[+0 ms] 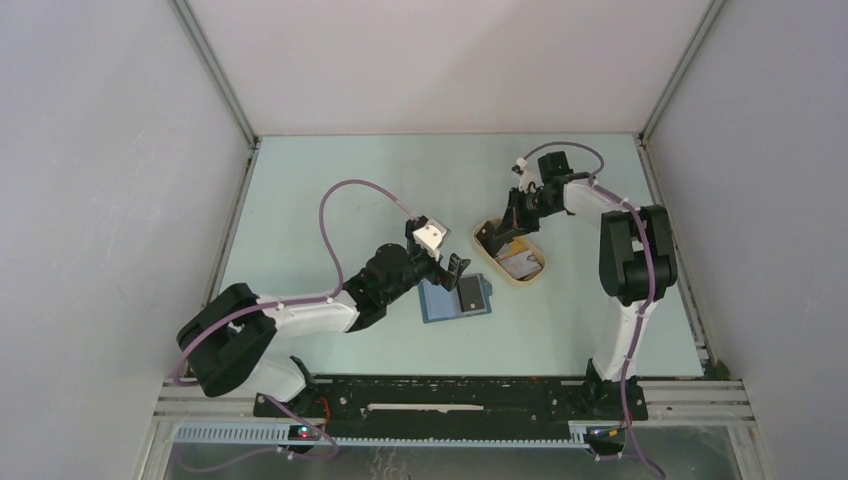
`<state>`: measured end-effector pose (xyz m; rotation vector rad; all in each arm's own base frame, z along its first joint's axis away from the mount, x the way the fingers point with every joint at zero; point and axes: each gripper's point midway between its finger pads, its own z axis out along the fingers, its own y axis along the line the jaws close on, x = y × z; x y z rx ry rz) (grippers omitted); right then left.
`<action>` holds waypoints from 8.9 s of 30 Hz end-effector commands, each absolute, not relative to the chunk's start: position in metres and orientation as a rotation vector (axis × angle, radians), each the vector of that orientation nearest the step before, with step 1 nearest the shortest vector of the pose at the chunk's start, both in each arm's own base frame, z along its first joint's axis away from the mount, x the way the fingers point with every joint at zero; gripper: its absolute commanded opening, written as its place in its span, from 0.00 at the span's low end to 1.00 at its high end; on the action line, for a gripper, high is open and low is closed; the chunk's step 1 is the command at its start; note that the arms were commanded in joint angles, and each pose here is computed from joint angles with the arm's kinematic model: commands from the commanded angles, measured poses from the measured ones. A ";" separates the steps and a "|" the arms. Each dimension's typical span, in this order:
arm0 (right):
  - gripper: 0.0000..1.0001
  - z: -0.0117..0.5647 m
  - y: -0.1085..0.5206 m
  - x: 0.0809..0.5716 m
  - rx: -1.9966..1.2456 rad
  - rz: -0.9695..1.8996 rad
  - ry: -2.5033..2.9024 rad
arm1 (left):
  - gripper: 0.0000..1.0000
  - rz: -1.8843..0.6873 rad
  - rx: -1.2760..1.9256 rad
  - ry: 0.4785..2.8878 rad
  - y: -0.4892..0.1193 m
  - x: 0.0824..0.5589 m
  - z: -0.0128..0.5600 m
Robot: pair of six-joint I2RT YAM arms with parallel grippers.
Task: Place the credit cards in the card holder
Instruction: Pick up the credit card from the storage box, then insert the credit card into the card holder.
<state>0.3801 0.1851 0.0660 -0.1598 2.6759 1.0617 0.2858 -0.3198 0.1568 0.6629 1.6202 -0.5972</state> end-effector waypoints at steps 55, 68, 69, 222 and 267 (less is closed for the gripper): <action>0.00 0.288 0.188 0.202 -0.921 1.450 1.634 | 1.00 -1.416 0.441 1.059 -0.307 0.180 0.308; 0.00 0.286 0.185 0.200 -0.943 1.492 1.600 | 1.00 -1.389 0.470 1.093 -0.306 0.193 0.296; 0.00 0.285 0.186 0.201 -0.945 1.494 1.600 | 1.00 -1.392 0.476 1.096 -0.309 0.194 0.295; 0.00 0.057 0.223 0.289 -0.132 1.126 2.562 | 0.36 -0.775 0.023 2.475 -0.277 0.217 0.016; 0.00 0.037 0.226 0.272 -0.075 1.268 2.603 | 0.30 -0.793 0.040 2.479 -0.280 0.214 0.016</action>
